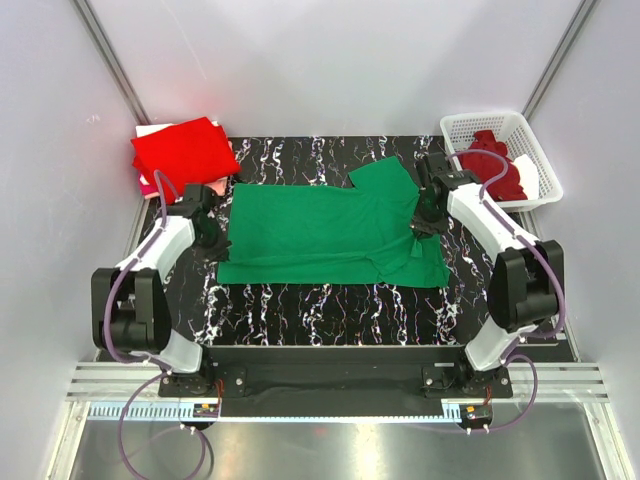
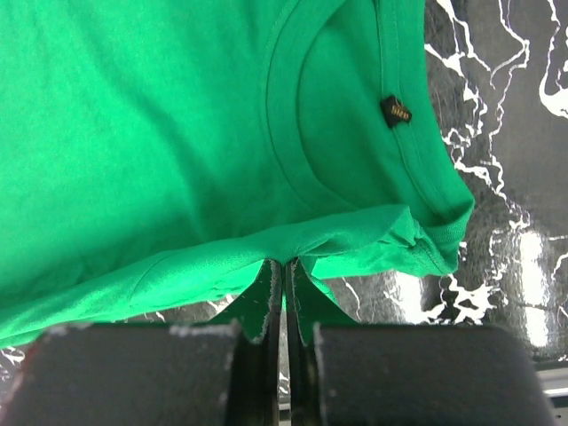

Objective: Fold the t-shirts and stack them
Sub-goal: Fold the tshirt

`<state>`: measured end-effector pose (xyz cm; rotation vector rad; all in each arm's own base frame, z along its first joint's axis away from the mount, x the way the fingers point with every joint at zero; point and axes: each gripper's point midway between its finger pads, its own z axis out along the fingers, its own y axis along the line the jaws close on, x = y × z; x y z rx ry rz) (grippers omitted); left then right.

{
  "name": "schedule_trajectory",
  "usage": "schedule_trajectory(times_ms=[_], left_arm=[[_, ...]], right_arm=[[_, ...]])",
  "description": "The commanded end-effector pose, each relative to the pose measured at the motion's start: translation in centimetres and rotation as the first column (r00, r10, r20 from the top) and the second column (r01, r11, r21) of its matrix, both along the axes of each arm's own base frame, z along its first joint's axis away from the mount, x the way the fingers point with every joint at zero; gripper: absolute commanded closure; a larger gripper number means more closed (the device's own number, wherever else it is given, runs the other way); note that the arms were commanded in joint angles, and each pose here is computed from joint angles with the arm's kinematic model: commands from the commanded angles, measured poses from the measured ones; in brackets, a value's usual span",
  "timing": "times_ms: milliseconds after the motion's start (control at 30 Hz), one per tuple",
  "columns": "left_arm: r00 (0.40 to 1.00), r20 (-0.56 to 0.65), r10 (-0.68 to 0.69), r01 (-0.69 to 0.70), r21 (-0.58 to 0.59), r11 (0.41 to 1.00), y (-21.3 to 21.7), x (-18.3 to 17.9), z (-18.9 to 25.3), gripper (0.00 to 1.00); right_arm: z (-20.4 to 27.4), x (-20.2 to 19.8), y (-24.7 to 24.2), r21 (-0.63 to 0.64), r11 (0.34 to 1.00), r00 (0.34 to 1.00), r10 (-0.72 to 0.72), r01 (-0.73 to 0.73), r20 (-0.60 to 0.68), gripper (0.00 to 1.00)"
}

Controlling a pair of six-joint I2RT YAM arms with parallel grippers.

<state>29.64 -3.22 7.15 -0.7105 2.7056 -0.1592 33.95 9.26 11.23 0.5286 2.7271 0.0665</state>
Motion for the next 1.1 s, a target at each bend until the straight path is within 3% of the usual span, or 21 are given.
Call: schedule_trajectory(times_ms=[0,267,367,400,500,533,633,767,867,1000,1067], left_arm=[[0.999,0.051,-0.015,0.014,0.018,1.000,0.4,2.5,0.5,1.00],[1.000,0.008,-0.012,0.012,0.020,1.000,0.6,4.0,-0.9,1.00],[1.000,-0.004,-0.007,0.007,0.051,0.999,1.1,4.9,-1.2,1.00],[1.000,-0.027,-0.008,0.010,0.055,0.998,1.2,5.0,-1.7,0.98],[0.999,-0.028,-0.021,0.022,0.048,0.999,1.0,6.1,-1.3,0.77],[1.000,-0.014,-0.026,0.027,0.038,0.999,0.8,6.3,-0.7,0.57],[0.997,0.067,-0.023,0.020,0.039,0.999,0.8,6.3,2.5,0.33],[0.991,0.130,-0.009,0.003,0.044,0.999,1.0,4.3,5.6,0.23],[0.980,0.198,0.020,-0.023,0.012,1.000,0.7,1.6,7.1,0.22],[0.980,0.183,0.080,-0.071,-0.058,0.996,-0.1,-2.8,3.8,0.22],[0.967,0.231,0.104,-0.089,-0.075,0.993,-0.2,-3.4,3.4,0.21]], right_arm=[[0.4,2.0,-0.3,-0.002,1.000,0.999,0.000,0.000,0.038,1.00],[-1.4,4.6,-0.9,-0.016,0.999,1.000,-0.028,0.028,0.006,1.00],[-2.0,5.8,-1.3,-0.035,0.999,0.999,-0.039,0.039,0.003,0.95],[-1.6,6.5,-1.4,-0.040,0.998,0.999,-0.041,0.041,0.016,0.85],[-1.5,7.8,-2.0,-0.071,0.996,0.999,-0.049,0.050,0.017,0.47],[-1.3,8.0,-2.3,-0.082,0.995,0.998,-0.053,0.055,0.020,0.28],[0.5,8.4,-3.1,-0.090,0.994,0.996,-0.064,0.069,0.061,0.14],[6.0,6.4,-2.6,0.033,0.996,0.968,-0.083,0.078,0.236,0.11],[6.4,2.5,-2.4,0.110,0.988,0.956,-0.133,0.108,0.260,0.11],[1.3,-3.8,-2.0,0.189,0.971,0.968,-0.178,0.144,0.179,0.14],[1.6,-4.3,-1.1,0.270,0.957,0.955,-0.176,0.108,0.240,0.15]])
